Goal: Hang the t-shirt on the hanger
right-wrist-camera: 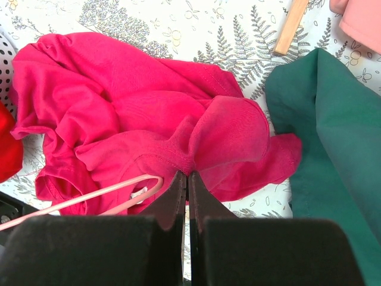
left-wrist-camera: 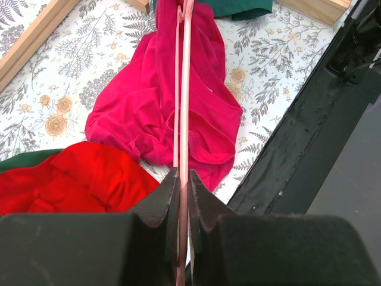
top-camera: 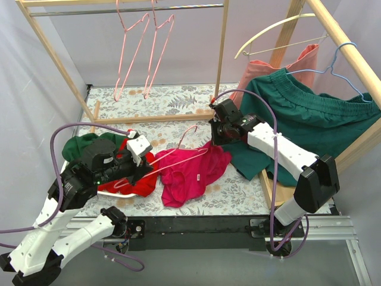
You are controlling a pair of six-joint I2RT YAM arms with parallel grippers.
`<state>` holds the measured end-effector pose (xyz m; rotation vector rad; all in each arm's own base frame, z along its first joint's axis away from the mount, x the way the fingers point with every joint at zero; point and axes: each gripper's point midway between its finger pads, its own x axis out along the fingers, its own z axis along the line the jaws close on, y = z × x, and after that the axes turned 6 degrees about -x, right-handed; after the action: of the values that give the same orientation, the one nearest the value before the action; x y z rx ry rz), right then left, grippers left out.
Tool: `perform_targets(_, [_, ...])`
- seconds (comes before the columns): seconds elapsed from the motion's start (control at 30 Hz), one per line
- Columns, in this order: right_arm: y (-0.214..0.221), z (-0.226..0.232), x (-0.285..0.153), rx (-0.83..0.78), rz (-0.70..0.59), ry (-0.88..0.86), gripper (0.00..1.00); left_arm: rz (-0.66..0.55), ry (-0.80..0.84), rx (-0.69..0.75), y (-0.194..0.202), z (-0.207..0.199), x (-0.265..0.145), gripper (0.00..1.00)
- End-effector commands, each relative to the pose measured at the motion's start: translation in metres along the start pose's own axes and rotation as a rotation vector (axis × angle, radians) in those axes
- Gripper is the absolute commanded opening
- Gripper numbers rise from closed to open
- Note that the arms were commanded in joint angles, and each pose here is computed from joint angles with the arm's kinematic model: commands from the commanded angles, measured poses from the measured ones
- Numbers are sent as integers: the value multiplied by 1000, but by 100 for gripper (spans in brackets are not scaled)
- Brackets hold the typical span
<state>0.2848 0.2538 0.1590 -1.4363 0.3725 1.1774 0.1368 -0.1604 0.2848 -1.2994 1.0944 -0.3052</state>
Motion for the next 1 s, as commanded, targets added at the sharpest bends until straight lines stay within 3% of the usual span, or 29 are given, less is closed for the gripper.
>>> perform_targets(0.0, [-8, 8, -13, -20, -32, -19, 1, -8, 7, 5, -1, -1, 0, 0])
perform_targets(0.2, [-38, 40, -39, -22, -95, -84, 1, -17, 15, -10, -2, -1, 8, 0])
perform_targets(0.43, [-67, 98, -79, -46, -170, -178, 1, -161, -24, -46, -37, 6, 15, 0])
perform_targets(0.6, [-82, 121, -104, -50, -227, -221, 1, -381, 3, -72, -77, 1, 9, 0])
perform_targets(0.77, [-96, 141, -136, -58, -304, -266, 1, -483, 24, -151, -88, 1, 19, 0])
perform_targets(0.97, [-86, 158, -138, -109, -299, -290, 1, -627, -10, -281, -97, 12, 15, 0])
